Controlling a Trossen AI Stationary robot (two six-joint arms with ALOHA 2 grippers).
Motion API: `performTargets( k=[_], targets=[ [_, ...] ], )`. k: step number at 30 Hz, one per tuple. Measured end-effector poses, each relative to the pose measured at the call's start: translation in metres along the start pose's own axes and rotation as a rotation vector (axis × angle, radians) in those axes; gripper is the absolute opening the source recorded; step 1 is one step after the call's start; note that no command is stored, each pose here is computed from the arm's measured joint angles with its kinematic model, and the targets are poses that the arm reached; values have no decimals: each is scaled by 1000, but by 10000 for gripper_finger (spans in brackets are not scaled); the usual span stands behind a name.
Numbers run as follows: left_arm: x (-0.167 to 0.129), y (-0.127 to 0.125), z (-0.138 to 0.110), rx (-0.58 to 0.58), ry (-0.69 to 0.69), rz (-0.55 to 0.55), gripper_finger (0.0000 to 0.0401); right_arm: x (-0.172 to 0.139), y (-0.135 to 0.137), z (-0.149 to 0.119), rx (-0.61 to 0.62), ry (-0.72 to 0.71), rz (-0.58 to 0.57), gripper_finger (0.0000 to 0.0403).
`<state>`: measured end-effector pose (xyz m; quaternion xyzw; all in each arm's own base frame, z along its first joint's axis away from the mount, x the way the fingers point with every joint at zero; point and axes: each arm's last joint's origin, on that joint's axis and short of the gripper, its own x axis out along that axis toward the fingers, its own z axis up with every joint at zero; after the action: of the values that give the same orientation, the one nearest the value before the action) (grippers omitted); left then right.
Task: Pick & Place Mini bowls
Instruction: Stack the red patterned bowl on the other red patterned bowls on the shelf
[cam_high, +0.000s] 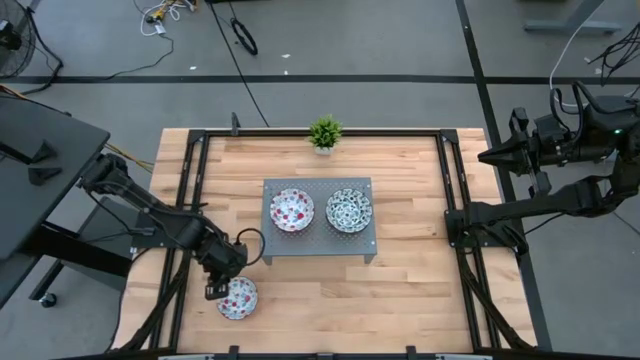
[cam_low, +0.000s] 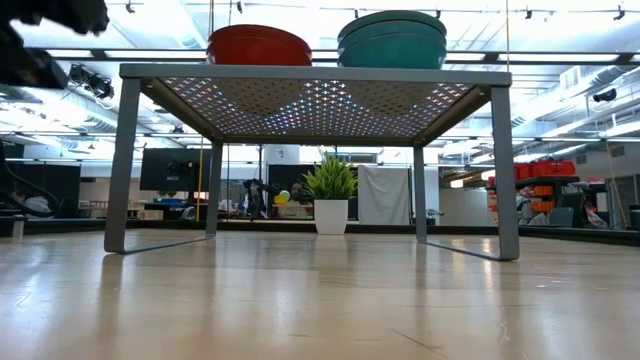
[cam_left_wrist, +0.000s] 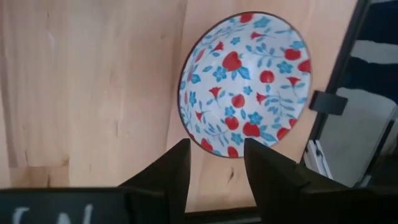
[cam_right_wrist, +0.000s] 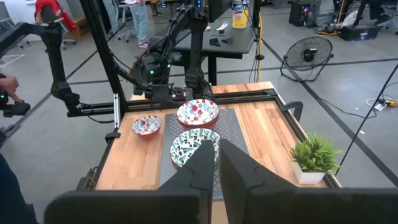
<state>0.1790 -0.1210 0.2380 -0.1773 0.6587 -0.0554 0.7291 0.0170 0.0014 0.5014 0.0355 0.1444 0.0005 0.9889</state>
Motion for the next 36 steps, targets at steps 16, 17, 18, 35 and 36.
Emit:
performTargets(
  k=[16,17,18,35,36],
  targets=[
    [36,14,-4,-81,-18,-19,156,0,0,0,0,0,0,29],
    [38,15,-4,-87,-18,-19,156,0,0,0,0,0,0,29],
    [40,16,-4,-98,-13,-13,156,0,0,0,0,0,0,29],
    [64,18,1,-124,37,57,154,0,0,0,0,0,0,29],
    [64,18,1,-123,36,57,152,0,0,0,0,0,-1,29]
  ],
)
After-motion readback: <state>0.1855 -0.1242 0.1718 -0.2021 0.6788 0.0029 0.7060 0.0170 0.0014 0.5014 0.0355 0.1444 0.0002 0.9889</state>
